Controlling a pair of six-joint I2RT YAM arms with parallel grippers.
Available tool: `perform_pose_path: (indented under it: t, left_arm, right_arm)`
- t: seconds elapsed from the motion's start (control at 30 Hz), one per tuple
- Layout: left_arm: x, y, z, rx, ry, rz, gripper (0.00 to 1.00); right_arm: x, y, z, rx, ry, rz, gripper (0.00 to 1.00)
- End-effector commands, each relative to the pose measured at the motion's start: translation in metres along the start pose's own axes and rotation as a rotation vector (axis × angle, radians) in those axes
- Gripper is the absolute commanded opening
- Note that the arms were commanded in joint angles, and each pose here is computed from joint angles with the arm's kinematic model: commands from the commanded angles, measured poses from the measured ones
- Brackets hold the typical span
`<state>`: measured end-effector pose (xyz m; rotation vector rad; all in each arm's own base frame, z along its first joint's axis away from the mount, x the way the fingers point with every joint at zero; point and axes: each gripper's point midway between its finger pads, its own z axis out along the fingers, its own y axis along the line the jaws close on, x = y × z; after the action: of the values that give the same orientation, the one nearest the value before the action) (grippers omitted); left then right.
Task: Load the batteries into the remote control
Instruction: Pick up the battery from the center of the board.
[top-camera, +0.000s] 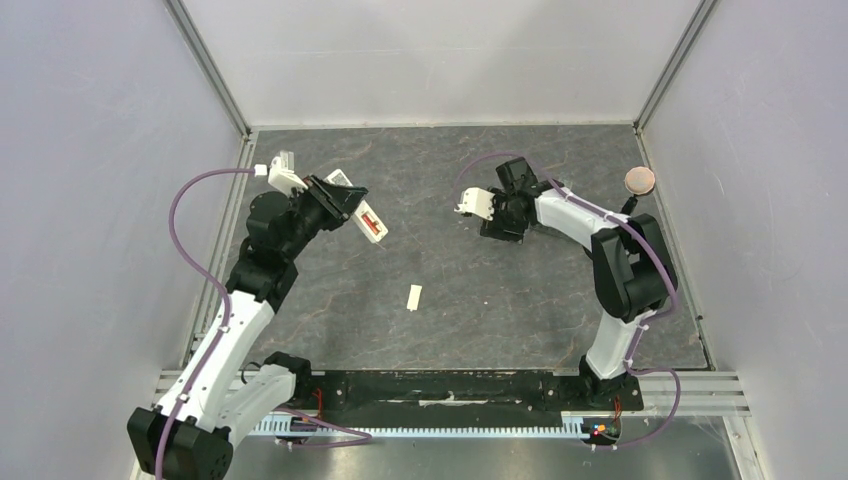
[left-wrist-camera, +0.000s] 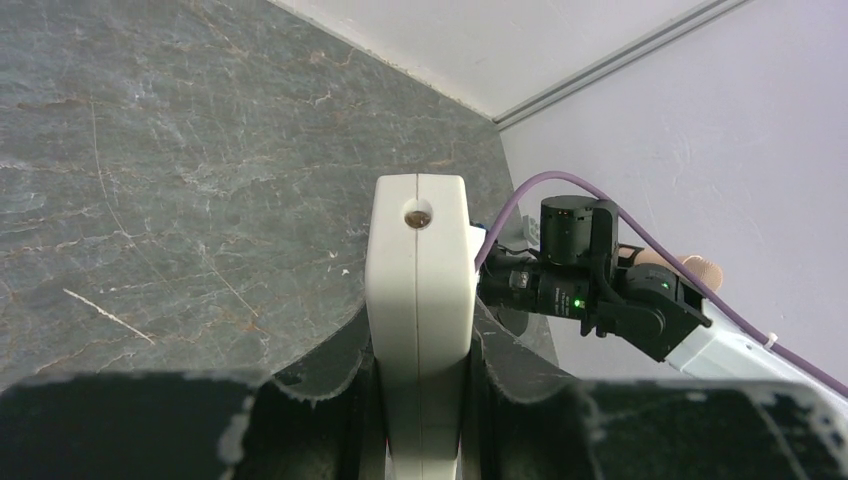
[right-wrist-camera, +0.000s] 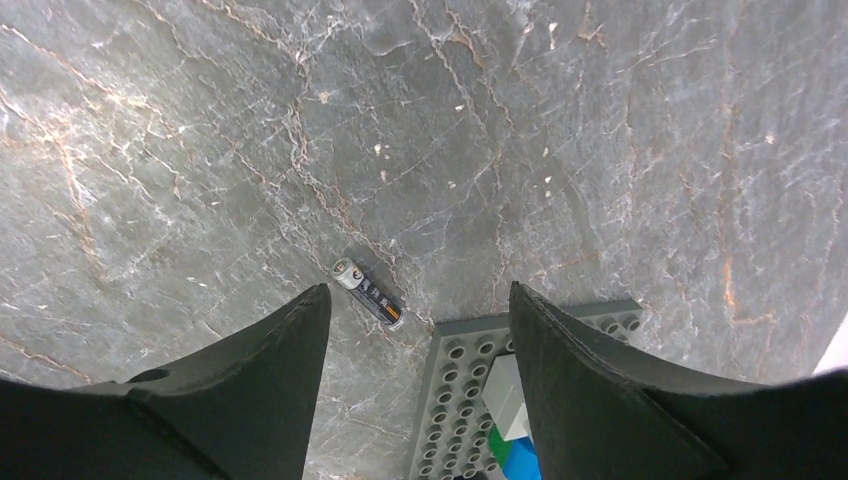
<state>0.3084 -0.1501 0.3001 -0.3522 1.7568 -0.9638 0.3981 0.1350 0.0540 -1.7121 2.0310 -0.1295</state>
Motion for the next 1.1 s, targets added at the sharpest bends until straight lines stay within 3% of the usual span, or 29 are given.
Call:
perform_pose_path:
  t: [0.0, 0.2, 0.37, 0.67, 0.8, 1.0, 1.07]
  left_arm:
    - [-0.028, -0.021, 0.001, 0.062, -0.092, 0.068, 0.02]
    - [-0.028, -0.018, 0.007, 0.056, -0.092, 0.060, 0.02]
    - [-0.030, -0.017, 0.010, 0.050, -0.096, 0.060, 0.02]
    - [-0.034, -0.017, 0.014, 0.048, -0.108, 0.064, 0.02]
    - [-0.034, -0.018, 0.017, 0.052, -0.102, 0.063, 0.02]
    - [-0.035, -0.020, 0.019, 0.059, -0.098, 0.065, 0.02]
    - [-0.036, -0.021, 0.019, 0.061, -0.097, 0.068, 0.02]
  right_arm:
    - [0.003, 0.000, 0.001, -0.083, -0.011, -0.052, 0.68]
    - [0.011, 0.006, 0.006, -0.132, -0.003, -0.061, 0.66]
    - [0.014, 0.009, 0.013, -0.161, 0.000, -0.025, 0.51]
    - [0.025, 0.010, 0.023, -0.174, 0.029, -0.014, 0.44]
    - [0.030, 0.010, 0.027, -0.174, 0.042, -0.008, 0.32]
    - [0.023, 0.010, 0.026, -0.190, 0.005, -0.003, 0.00]
    - [0.017, 0.009, 0.024, -0.194, -0.014, 0.011, 0.00]
